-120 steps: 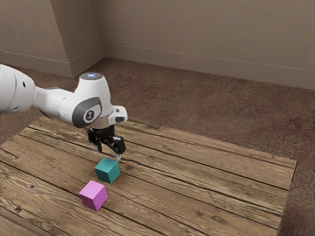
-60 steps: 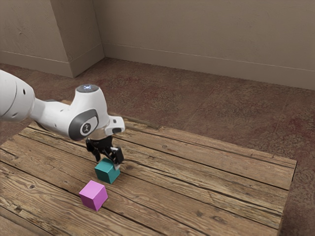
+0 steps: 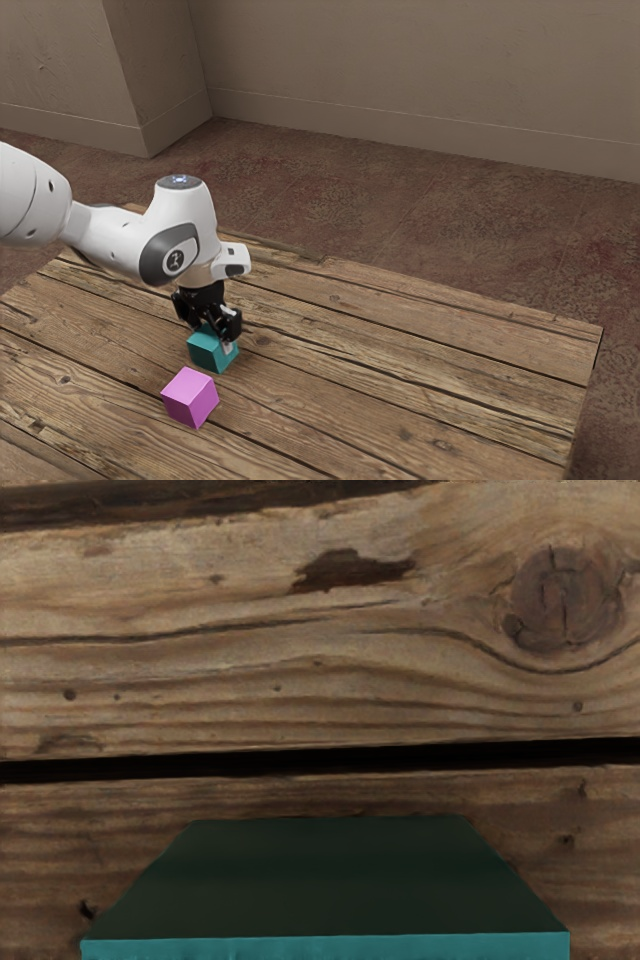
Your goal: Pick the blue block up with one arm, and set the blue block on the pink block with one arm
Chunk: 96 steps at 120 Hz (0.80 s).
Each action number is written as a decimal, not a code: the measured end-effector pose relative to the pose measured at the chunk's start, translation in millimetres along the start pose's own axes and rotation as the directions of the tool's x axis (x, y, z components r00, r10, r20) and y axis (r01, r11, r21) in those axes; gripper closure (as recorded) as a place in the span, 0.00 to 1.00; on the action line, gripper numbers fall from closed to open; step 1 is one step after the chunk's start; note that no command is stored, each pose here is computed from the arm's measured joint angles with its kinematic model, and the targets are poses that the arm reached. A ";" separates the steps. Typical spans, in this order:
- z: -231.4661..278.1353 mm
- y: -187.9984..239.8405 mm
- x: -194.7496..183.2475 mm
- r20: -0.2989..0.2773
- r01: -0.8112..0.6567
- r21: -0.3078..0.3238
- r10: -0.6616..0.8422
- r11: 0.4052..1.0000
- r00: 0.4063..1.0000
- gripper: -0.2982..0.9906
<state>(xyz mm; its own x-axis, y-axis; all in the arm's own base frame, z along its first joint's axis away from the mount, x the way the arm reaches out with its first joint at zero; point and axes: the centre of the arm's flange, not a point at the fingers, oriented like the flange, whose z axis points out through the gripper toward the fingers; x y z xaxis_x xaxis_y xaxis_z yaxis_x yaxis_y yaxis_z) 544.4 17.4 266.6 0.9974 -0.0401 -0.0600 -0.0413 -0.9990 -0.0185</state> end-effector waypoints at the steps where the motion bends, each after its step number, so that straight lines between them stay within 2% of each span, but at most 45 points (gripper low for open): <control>1: -0.2 0.0 0.1 0.000 0.000 0.000 0.000 1.000 1.000 0.46; 15: -11.1 -1.4 4.5 -0.008 0.000 0.007 0.000 1.000 1.000 0.49; 33: -62.3 -5.5 1.9 -0.057 0.013 0.028 -0.011 1.000 0.998 0.50; 47: -90.6 20.5 -11.0 -0.071 -0.012 0.031 0.014 0.999 0.997 0.50; 62: -99.6 52.1 -60.2 -0.050 -0.025 0.031 0.027 0.999 0.998 0.50; 73: -99.4 50.1 -89.0 -0.038 0.019 0.020 -0.019 1.000 0.999 0.50; 96: -94.5 42.4 -104.9 -0.013 0.105 -0.020 -0.105 0.994 0.994 0.50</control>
<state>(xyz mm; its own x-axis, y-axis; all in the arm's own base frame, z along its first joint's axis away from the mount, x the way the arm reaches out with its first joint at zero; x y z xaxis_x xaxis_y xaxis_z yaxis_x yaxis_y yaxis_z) 443.6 -22.7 366.3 0.9969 0.0649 -0.0446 0.0647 -0.9979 -0.0046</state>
